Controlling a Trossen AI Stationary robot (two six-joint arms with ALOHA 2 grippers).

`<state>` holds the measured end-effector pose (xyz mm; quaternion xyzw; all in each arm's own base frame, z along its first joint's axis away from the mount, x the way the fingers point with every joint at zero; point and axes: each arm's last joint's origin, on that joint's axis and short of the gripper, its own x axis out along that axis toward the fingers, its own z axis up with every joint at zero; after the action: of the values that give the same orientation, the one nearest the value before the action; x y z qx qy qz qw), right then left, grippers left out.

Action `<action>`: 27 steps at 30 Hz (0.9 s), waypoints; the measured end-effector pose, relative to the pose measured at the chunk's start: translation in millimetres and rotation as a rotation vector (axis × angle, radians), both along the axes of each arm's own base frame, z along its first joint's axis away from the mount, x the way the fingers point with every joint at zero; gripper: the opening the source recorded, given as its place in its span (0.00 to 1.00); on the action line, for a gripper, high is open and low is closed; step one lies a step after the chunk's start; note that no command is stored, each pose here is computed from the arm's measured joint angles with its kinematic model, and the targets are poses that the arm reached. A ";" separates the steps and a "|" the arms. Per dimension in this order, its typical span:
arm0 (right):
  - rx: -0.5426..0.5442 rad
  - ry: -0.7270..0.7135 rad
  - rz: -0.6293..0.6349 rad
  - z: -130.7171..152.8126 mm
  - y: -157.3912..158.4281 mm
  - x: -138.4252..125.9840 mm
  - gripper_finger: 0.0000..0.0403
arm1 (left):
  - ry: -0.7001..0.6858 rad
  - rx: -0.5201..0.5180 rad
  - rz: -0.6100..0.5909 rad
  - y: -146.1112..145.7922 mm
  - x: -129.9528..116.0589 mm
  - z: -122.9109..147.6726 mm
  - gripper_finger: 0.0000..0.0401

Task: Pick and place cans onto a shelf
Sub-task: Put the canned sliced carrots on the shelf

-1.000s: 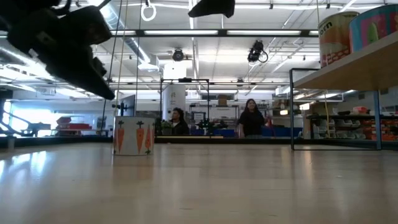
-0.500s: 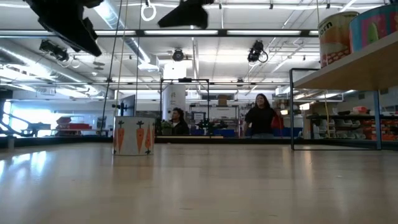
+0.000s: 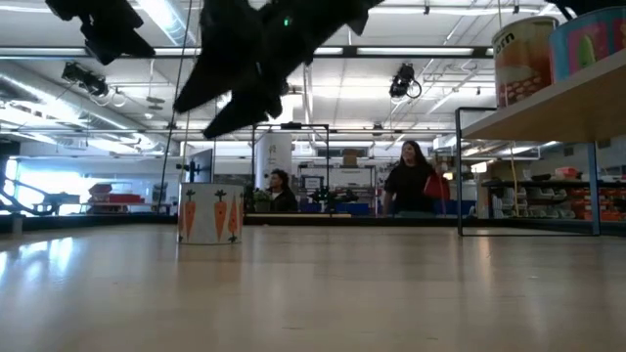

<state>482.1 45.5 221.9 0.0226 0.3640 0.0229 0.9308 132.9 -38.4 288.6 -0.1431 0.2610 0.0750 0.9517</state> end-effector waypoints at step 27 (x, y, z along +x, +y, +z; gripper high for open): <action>0.016 0.104 -0.058 -60.6 -12.3 5.5 0.87 | -0.087 -0.006 0.082 -1.3 9.7 5.0 0.51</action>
<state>487.6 33.2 161.3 0.0417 0.4111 -0.0024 0.9106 142.5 -39.7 293.7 -0.1597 0.2137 0.1067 0.9578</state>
